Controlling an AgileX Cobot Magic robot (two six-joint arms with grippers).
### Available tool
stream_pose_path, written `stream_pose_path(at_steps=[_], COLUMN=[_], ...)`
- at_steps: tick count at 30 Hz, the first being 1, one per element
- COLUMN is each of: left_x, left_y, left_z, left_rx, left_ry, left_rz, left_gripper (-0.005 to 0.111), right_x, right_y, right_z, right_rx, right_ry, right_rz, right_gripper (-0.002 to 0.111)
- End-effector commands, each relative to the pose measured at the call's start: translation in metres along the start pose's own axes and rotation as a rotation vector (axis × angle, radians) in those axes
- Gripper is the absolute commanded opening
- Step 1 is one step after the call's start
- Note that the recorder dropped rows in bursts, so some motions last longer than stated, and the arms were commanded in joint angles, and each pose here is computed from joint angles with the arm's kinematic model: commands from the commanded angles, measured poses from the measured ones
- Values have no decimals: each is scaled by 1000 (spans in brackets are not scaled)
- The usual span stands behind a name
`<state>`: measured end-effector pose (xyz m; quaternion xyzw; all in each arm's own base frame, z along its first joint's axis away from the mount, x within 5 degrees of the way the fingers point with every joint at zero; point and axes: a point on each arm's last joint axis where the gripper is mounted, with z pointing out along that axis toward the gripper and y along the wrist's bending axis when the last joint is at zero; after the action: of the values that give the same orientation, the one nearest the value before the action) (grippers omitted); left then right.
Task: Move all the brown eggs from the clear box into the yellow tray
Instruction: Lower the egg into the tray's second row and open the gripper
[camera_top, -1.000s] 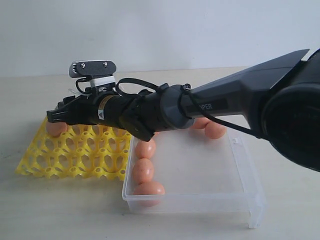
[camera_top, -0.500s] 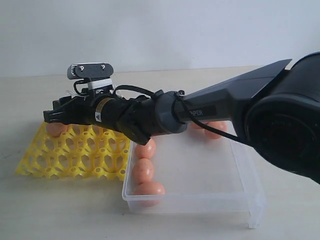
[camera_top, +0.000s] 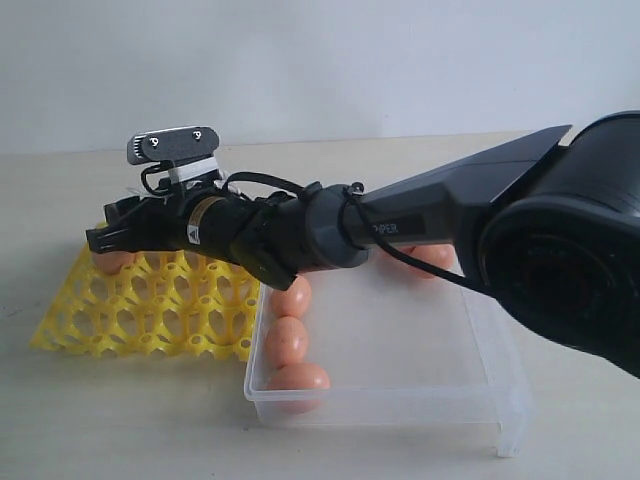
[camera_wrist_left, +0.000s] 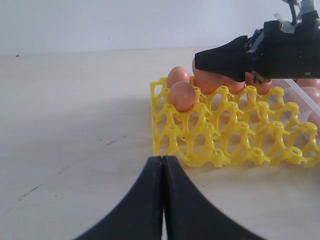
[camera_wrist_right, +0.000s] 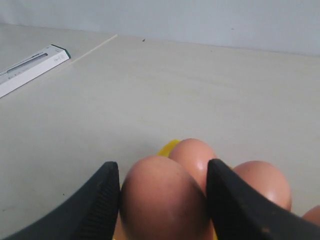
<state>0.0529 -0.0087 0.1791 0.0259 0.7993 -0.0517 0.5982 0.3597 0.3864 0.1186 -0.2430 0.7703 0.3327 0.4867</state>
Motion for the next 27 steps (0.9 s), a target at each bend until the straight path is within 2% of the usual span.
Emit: stream_pose_path(at_steps=[1, 5, 14, 16, 21, 25, 27], left_x=[-2, -2, -2, -2, -2, -2, -2], left_y=[0, 0, 0, 0, 0, 0, 0], left_z=[-1, -1, -1, -1, -1, -1, -1], left_rx=[-2, -2, -2, -2, -2, -2, -2], left_ry=[-19, -19, -19, -19, -19, -19, -19], left_rz=[-1, -1, -1, -1, -1, -1, -1], left_gripper=[0, 0, 0, 0, 0, 0, 0], right_x=[4, 6, 6, 4, -2, -38, -59], right_y=[-2, -3, -4, -5, -3, 7, 10], right_z=[3, 3, 3, 3, 2, -15, -33], right_rx=[-2, 8, 18, 27, 25, 40, 113], right_ry=[0, 17, 12, 4, -8, -19, 97], right_rz=[-19, -38, -33, -5, -2, -6, -9], right_gripper=[0, 11, 56, 59, 59, 58, 55])
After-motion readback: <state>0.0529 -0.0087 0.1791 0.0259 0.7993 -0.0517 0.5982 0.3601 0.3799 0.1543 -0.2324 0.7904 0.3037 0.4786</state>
